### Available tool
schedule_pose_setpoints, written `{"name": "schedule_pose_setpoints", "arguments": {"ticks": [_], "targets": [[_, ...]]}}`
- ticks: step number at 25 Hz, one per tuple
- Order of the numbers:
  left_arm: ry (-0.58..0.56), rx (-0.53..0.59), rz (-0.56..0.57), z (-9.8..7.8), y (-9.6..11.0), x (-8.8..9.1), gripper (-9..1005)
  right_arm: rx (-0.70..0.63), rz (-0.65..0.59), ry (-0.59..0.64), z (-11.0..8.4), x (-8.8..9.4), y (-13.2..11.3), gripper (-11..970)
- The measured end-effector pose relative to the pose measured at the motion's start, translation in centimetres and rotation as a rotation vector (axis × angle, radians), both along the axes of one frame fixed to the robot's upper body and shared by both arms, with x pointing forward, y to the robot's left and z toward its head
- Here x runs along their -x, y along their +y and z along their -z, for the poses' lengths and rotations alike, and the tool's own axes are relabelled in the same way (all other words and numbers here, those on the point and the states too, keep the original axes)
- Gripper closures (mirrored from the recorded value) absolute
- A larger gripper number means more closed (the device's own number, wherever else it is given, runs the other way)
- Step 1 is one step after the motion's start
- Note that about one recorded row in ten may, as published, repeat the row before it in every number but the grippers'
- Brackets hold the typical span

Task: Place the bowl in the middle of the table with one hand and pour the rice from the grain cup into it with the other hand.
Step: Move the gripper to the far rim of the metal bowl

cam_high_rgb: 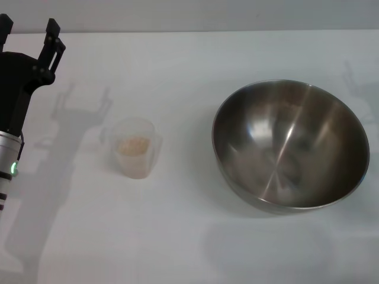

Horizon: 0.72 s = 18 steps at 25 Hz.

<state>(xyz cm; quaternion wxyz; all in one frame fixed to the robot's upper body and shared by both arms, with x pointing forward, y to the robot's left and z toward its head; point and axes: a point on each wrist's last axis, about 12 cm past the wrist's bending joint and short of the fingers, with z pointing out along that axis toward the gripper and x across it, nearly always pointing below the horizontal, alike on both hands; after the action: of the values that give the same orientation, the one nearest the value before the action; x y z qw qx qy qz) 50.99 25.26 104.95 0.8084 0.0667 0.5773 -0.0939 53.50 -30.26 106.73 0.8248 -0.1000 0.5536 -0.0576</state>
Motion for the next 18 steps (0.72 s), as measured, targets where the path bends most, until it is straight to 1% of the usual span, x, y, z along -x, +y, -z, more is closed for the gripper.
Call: {"name": "schedule_pose_setpoints", "arguments": {"ticks": [3,5,6,7,9,10,11,12,14,15,18], "targets": [[0.001,0.001,-0.004,0.0,0.1,0.0,197,0.075,0.010,0.004,0.1,-0.2,0.3,213],[0.001,0.001,-0.004,0.0,0.1,0.0,197,0.081,0.013,0.013,0.1,-0.5,0.4,214],[0.001,0.001,-0.004,0.0,0.1,0.0,197,0.067,0.011,0.029,-0.1,-1.1,0.8,214],[0.001,0.001,-0.005,0.0,0.1,0.0,197,0.067,0.011,0.029,-0.1,-1.1,0.8,214],[0.002,0.002,-0.005,0.0,0.1,0.0,197,0.049,0.007,0.058,-0.3,-1.9,1.3,214],[0.001,0.002,-0.005,0.0,0.1,0.0,197,0.023,-0.001,0.094,-0.6,-2.9,2.0,214],[0.001,0.002,-0.005,0.0,0.1,0.0,197,0.023,-0.001,0.094,-0.6,-2.9,2.0,214],[0.000,0.002,-0.006,0.0,0.1,0.0,197,-0.009,-0.013,0.126,-1.0,-3.6,2.8,214],[0.000,0.002,-0.007,0.0,0.2,0.1,197,-0.044,-0.027,0.168,-1.6,-4.1,3.6,215],[0.000,0.001,-0.007,0.0,0.2,0.1,197,-0.044,-0.027,0.168,-1.6,-4.1,3.6,215],[0.000,0.001,-0.008,0.1,0.2,0.2,197,-0.096,-0.047,0.235,-3.3,-4.6,4.9,215]]}}
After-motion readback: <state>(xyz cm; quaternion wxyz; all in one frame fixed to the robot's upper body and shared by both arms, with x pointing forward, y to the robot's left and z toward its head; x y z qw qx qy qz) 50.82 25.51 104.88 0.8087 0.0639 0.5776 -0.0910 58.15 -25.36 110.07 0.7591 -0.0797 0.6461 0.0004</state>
